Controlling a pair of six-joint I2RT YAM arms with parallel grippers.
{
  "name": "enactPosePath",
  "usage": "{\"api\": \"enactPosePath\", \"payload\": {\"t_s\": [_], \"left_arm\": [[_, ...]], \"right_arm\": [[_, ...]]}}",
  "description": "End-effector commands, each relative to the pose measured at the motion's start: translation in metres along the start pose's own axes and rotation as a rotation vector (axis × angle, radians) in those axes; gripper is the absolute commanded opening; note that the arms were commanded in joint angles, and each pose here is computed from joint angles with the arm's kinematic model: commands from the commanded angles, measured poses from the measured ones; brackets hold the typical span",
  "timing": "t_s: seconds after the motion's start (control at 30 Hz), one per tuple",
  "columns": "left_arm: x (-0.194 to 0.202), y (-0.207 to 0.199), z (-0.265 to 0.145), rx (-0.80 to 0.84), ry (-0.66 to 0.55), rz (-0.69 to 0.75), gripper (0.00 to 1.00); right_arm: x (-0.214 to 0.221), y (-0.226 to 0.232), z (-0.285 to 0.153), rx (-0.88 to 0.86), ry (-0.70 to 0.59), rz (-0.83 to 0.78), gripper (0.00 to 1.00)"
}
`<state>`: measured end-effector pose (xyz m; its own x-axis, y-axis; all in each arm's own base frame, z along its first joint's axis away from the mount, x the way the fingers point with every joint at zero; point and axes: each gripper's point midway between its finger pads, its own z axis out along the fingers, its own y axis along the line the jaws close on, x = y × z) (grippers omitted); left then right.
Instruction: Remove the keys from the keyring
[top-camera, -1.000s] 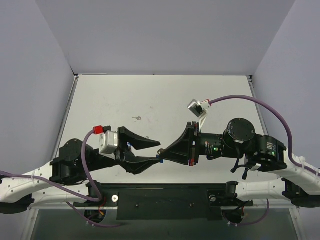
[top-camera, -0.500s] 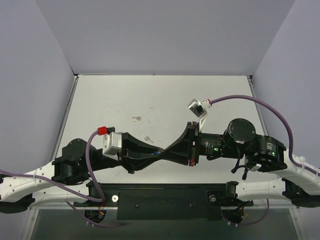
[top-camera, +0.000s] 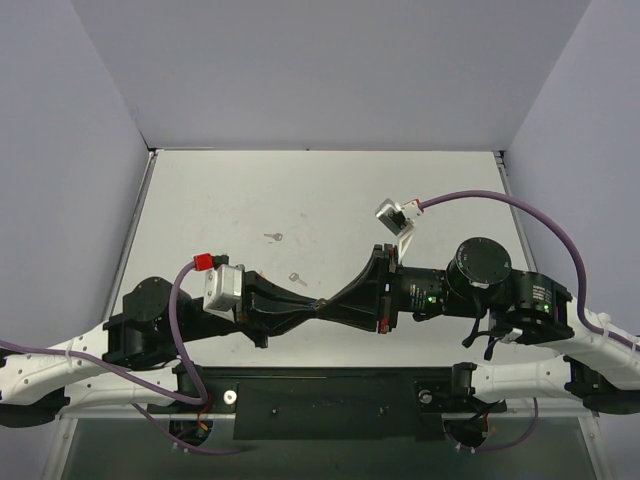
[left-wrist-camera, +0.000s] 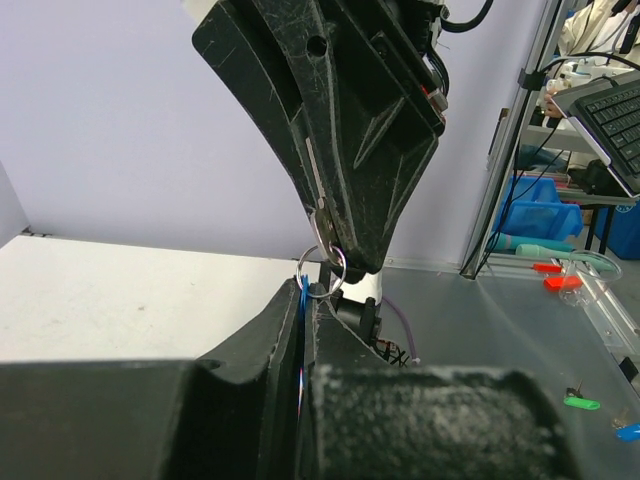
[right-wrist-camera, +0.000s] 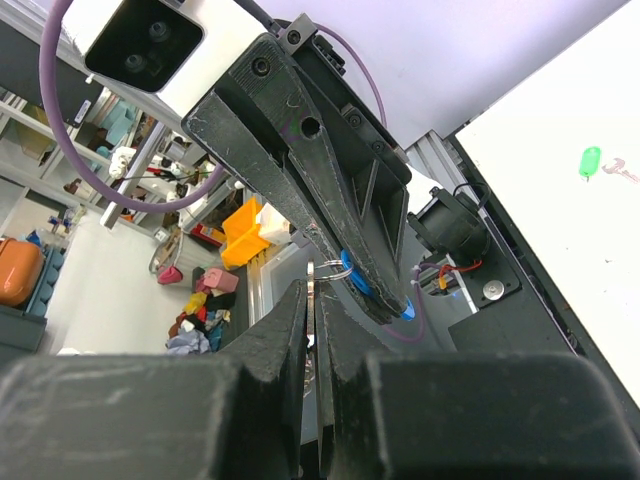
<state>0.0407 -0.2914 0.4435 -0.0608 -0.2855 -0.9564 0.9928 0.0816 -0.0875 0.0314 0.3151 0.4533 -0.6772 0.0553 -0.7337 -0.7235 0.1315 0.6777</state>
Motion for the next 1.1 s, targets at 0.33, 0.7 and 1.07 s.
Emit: {"api": "enactPosePath", "payload": {"t_s": [0.33,0.7,1.07], "left_arm": [[-0.0329,-0.0061,-0.004,0.015,-0.079,-0.001,0.22],[-0.0363,-0.0074,-0.0055,0.018,-0.079,-0.006,0.37],[-0.0383,-0.0108,-0.0057,0.031,-0.076,-0.03,0.35]], "right_arm": [[-0.0088,0.0075,0.0031,-0.01,-0.025,0.01,0.0],[-0.0102,0.0078,0.0051,-0.006,-0.024,0.012,0.0],[-0.0123,0.0029,0.0033,0.038,-0.023,0.018,0.0]]}}
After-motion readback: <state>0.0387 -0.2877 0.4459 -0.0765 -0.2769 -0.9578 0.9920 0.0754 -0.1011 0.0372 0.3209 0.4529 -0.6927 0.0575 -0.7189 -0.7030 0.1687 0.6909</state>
